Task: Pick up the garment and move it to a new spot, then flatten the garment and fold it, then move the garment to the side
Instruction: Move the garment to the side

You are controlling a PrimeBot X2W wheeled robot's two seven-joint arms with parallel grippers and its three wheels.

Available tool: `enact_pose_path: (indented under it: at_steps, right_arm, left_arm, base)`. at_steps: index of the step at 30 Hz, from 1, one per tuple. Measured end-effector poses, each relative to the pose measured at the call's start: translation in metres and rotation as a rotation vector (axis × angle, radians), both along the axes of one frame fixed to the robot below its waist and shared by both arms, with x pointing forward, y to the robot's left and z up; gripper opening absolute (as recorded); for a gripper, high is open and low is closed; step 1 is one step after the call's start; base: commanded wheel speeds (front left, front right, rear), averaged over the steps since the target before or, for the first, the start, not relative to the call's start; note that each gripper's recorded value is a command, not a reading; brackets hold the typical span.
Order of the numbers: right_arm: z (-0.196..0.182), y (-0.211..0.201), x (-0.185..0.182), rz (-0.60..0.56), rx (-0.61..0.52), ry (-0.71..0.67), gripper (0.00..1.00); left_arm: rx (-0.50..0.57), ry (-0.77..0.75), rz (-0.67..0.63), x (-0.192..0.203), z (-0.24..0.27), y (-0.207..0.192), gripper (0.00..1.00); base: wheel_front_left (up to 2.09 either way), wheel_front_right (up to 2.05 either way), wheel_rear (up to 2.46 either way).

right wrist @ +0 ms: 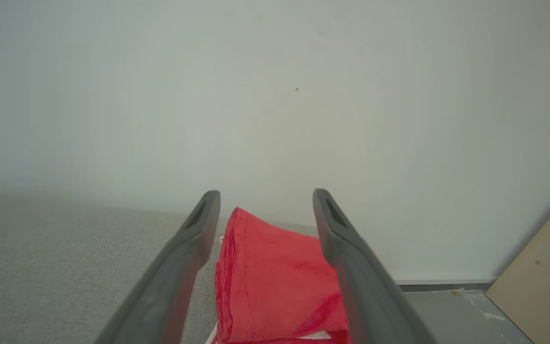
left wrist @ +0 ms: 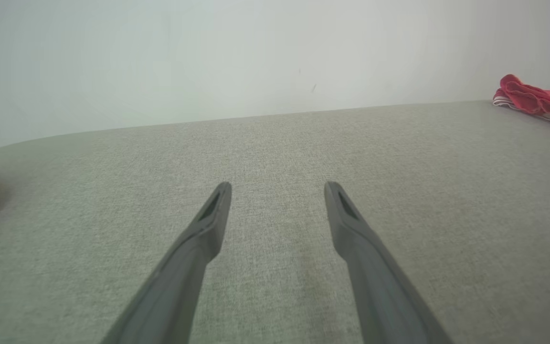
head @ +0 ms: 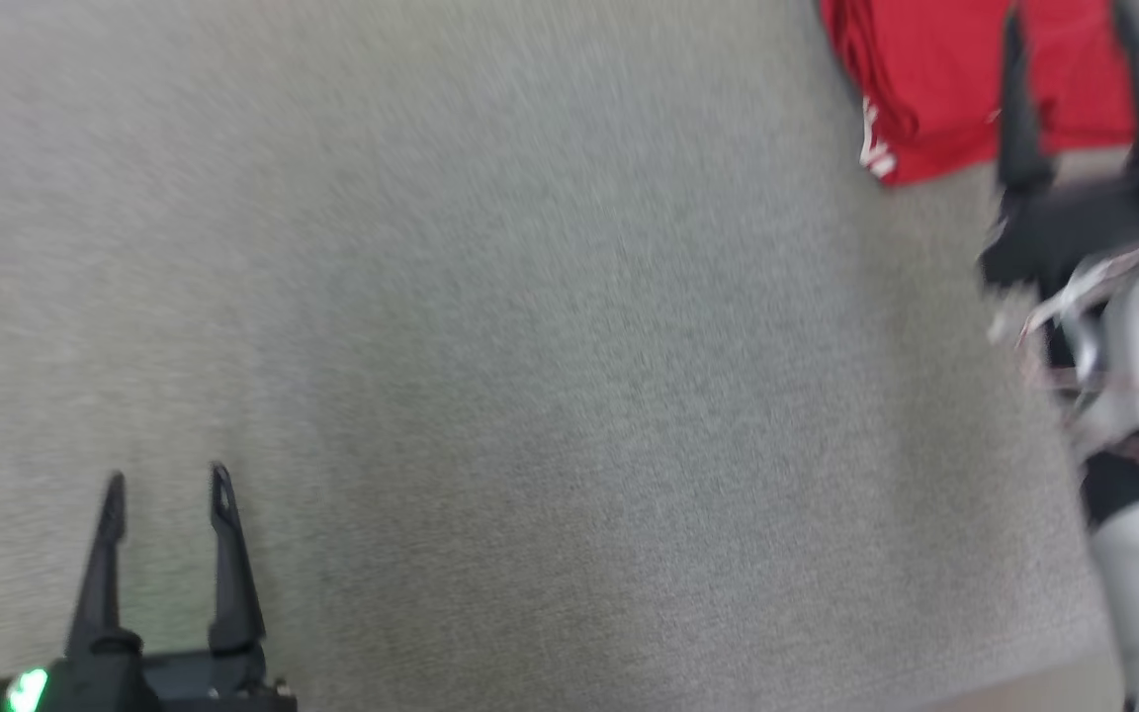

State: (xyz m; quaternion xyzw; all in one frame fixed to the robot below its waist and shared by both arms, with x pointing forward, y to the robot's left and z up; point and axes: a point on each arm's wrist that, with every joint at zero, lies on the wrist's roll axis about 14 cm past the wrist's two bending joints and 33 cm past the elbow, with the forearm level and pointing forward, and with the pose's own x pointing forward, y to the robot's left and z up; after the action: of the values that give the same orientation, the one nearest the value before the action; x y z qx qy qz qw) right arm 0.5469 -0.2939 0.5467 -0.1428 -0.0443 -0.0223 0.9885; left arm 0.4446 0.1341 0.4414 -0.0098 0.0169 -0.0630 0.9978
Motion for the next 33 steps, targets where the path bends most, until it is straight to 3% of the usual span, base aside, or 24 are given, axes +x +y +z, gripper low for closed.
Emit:
enact_pose_path:
  at_steps: [6, 18, 26, 33]
  right_arm:
    - [-0.010, 0.037, -0.044, 0.066, 0.097, 0.004, 1.00]
    - [-0.039, 0.079, -0.116, 0.085, 0.294, 0.029, 1.00]
    - [-0.059, 0.118, -0.147, 0.137, 0.365, 0.085, 1.00]
    - [-0.063, 0.136, -0.164, 0.177, 0.362, 0.099, 1.00]
  left_arm:
    - [0.004, -0.008, 0.045, -0.029, 0.017, 0.017, 1.00]
    - [0.023, -0.049, 0.149, -0.081, 0.043, 0.055, 1.00]
    - [0.021, -0.063, 0.199, -0.103, 0.049, 0.071, 1.00]
    - [0.013, -0.065, 0.207, -0.110, 0.049, 0.073, 1.00]
  base:
    - [0.00, 0.00, 0.00]
    - [0.00, 0.00, 0.00]
    - [0.00, 0.00, 0.00]
    - [0.00, 0.00, 0.00]
